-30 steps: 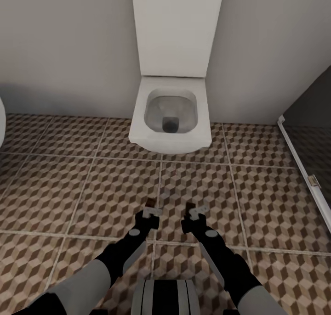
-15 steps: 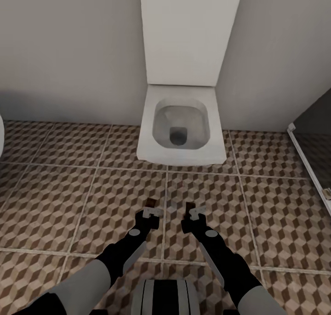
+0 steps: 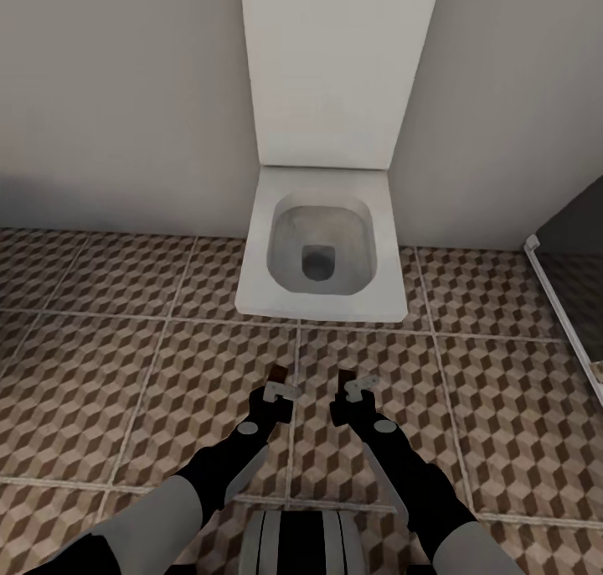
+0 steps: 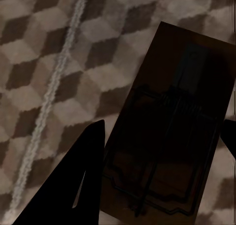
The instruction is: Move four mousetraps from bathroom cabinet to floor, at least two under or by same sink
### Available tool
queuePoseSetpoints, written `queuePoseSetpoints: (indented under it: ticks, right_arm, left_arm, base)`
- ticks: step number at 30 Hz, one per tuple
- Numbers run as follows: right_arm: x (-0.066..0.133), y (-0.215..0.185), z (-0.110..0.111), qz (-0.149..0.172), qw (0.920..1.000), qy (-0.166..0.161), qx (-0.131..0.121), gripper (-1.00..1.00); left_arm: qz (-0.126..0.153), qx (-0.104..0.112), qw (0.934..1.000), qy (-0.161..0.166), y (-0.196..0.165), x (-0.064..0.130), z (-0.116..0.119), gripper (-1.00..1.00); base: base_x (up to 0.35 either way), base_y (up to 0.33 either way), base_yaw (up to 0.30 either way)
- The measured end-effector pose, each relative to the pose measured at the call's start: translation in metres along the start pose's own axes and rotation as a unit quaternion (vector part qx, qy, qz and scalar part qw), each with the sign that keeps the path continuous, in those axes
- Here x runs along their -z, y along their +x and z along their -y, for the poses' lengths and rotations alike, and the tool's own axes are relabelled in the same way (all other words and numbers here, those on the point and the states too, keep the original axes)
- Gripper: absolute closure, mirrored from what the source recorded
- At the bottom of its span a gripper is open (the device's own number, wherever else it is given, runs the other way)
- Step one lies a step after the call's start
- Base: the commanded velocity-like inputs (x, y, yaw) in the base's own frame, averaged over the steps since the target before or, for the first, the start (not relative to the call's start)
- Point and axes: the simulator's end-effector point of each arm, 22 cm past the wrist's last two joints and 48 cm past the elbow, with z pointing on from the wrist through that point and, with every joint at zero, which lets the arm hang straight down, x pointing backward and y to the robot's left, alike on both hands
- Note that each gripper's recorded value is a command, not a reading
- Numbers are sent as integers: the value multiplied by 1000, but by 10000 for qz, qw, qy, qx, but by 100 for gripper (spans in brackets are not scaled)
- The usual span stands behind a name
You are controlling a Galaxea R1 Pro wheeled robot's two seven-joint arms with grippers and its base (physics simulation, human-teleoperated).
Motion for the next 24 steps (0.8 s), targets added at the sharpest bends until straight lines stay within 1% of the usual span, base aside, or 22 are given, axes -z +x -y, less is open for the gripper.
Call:
queuePoseSetpoints:
  ticks: [15, 24]
  right_arm:
    - [0, 0, -2, -4, 10000, -23, 1, 100]
    - [-3, 7, -3, -60, 10000, -31, -13, 100]
  left_arm:
    - [-4, -9, 10000, 5, 1, 0, 0, 100]
    - [-60, 4, 10000, 14, 8, -3, 1, 100]
  base:
    - [9, -6, 0]
    - [0, 0, 0]
